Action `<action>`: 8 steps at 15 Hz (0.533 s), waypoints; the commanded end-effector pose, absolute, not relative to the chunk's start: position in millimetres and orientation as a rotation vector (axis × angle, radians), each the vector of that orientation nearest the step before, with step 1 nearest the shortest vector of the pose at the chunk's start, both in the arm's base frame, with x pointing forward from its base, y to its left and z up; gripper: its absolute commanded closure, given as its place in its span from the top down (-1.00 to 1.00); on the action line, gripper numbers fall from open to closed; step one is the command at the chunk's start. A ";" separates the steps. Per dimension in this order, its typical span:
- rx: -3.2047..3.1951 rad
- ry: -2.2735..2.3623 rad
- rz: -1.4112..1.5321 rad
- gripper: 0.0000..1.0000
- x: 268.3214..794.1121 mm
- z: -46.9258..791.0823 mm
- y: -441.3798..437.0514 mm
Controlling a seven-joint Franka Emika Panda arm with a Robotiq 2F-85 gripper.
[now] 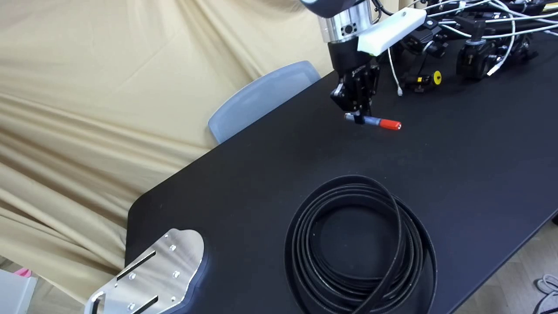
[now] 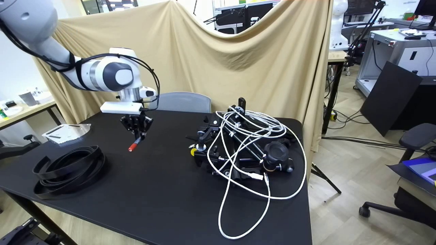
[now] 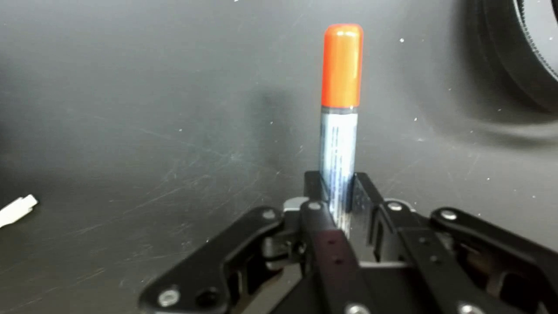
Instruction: Move the red marker to the left side of the table
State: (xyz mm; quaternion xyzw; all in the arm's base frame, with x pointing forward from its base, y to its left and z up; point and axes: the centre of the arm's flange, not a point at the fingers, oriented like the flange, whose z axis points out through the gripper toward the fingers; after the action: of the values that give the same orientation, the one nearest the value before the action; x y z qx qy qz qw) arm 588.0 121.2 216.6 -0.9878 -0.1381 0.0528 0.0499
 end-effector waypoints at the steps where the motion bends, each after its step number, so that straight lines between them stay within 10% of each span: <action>1: -3.025 -0.387 0.167 -0.89 560.2 211.4 142.8; 8: -3.052 -0.302 0.044 -0.89 525.4 177.9 173.6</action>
State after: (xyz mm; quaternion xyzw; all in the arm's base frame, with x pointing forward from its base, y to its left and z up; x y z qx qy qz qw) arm 543.3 169.2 180.8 -0.9902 -0.1277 0.0327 0.0461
